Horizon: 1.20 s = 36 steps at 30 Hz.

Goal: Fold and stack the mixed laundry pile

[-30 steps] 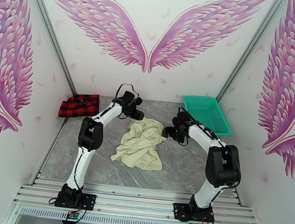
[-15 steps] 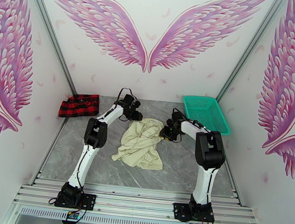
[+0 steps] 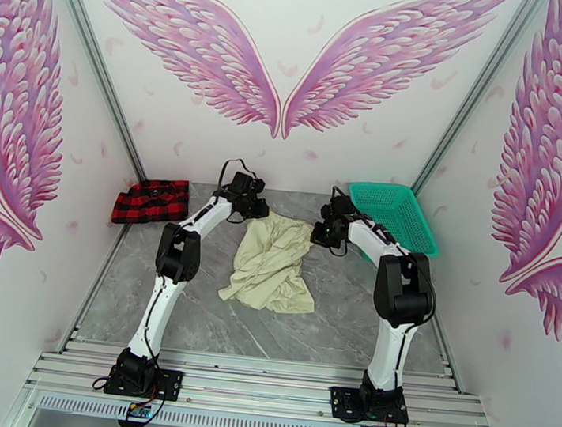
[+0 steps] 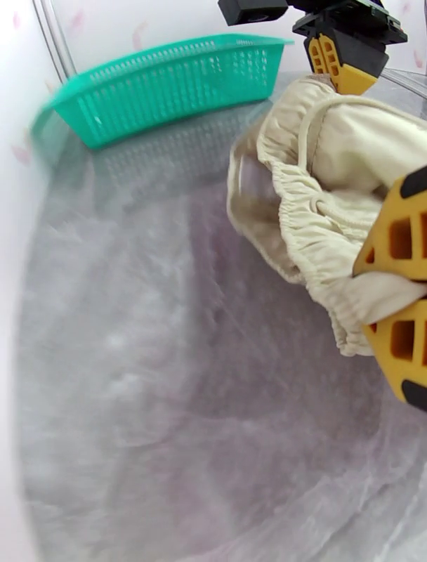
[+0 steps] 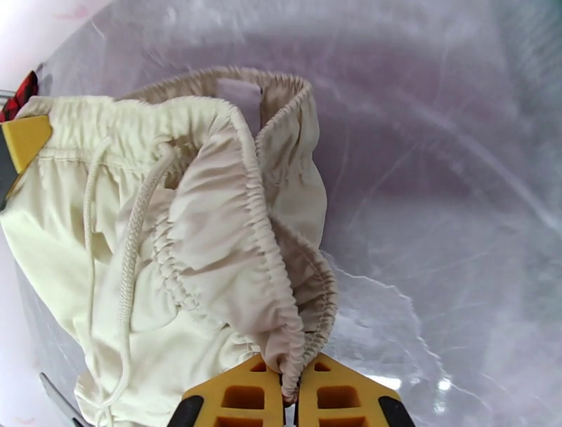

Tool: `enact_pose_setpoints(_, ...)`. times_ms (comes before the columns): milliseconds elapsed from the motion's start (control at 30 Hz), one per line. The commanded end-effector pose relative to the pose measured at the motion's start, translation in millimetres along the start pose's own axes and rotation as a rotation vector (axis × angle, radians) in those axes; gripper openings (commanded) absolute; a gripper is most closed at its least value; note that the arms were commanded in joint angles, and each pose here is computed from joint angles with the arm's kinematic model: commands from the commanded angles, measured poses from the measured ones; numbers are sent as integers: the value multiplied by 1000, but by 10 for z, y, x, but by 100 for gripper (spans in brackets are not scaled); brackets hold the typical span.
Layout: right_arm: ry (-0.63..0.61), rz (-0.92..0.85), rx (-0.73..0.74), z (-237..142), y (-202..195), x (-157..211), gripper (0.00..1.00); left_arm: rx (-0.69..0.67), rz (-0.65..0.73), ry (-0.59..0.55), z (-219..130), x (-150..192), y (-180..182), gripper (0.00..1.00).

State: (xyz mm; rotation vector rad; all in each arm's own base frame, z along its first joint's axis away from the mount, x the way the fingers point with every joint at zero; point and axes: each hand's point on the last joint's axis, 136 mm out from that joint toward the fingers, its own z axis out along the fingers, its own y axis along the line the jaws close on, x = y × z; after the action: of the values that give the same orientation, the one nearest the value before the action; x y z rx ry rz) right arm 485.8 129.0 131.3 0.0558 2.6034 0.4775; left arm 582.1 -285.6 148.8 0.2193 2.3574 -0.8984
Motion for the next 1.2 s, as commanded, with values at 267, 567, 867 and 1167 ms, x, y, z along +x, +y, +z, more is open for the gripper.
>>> enact_pose_setpoints(267,-552,-225,25,-2176,588,-984,0,124,427,-530,-2589,-1183,-1717,0)
enact_pose_setpoints(567,-877,-304,-81,-3788,1055,-992,0,166,710,-681,-4016,-677,-2690,0)
enact_pose_setpoints(867,-1051,-312,-88,-4818,1136,-635,0,183,727,-646,-4518,65,-3111,0)
enact_pose_setpoints(1167,-910,-369,-76,-4398,1147,-695,0,-153,475,-519,-3889,169,-2454,0)
